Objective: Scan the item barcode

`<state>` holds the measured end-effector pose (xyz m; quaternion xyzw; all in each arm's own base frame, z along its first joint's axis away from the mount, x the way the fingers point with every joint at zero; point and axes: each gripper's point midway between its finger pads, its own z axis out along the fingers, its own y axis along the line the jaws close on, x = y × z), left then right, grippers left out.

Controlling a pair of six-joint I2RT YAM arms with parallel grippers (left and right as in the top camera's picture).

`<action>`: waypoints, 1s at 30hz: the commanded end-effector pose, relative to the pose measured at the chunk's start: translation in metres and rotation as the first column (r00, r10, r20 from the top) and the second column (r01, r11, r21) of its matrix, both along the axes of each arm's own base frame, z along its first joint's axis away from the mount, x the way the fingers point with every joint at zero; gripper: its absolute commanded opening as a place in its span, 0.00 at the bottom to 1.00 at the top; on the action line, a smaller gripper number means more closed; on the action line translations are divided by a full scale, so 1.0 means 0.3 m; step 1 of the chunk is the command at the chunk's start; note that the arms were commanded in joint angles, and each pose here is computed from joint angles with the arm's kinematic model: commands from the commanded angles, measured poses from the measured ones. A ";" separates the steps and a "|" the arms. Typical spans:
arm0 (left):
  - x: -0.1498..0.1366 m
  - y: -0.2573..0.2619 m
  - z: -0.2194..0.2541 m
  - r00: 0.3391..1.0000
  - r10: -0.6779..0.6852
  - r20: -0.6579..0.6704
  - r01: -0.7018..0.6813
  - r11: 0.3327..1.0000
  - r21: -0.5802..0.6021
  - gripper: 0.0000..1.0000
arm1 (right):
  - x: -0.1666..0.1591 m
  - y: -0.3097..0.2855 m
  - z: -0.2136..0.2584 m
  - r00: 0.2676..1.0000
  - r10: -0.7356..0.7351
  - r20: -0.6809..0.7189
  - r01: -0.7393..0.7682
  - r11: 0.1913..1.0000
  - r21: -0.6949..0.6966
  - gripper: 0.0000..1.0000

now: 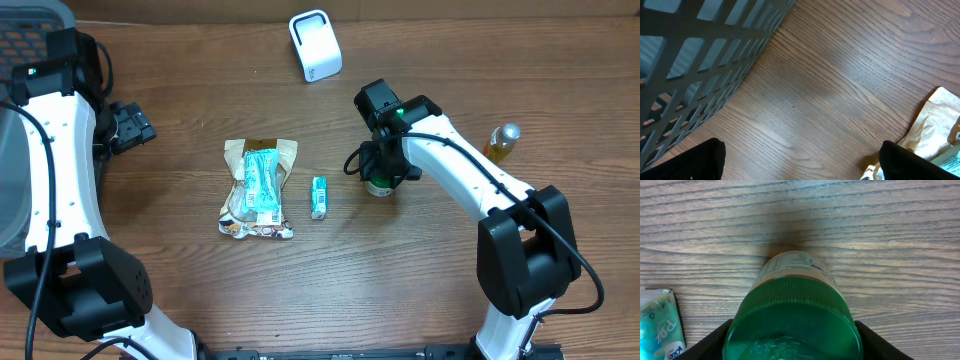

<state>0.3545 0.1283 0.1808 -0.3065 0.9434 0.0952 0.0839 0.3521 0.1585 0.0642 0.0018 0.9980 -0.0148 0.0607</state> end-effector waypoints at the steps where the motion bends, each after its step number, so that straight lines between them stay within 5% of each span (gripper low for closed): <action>1: 0.009 0.015 0.007 1.000 -0.012 0.000 0.012 1.000 0.017 1.00 | -0.003 0.005 -0.001 1.000 -0.007 -0.002 0.007 1.000 0.011 0.65; 7: 0.009 0.015 0.007 1.000 -0.012 0.000 0.012 1.000 0.017 1.00 | 0.006 0.009 0.000 1.000 -0.007 0.010 0.007 1.000 0.015 0.83; 9: 0.009 0.015 0.007 1.000 -0.012 0.000 0.012 1.000 0.017 1.00 | 0.010 0.010 0.001 1.000 -0.007 0.014 0.007 1.000 0.017 0.99; 30: 0.009 0.015 0.006 1.000 -0.012 0.000 0.012 1.000 0.017 1.00 | 0.023 0.017 -0.002 1.000 -0.004 0.028 0.004 1.000 0.024 0.97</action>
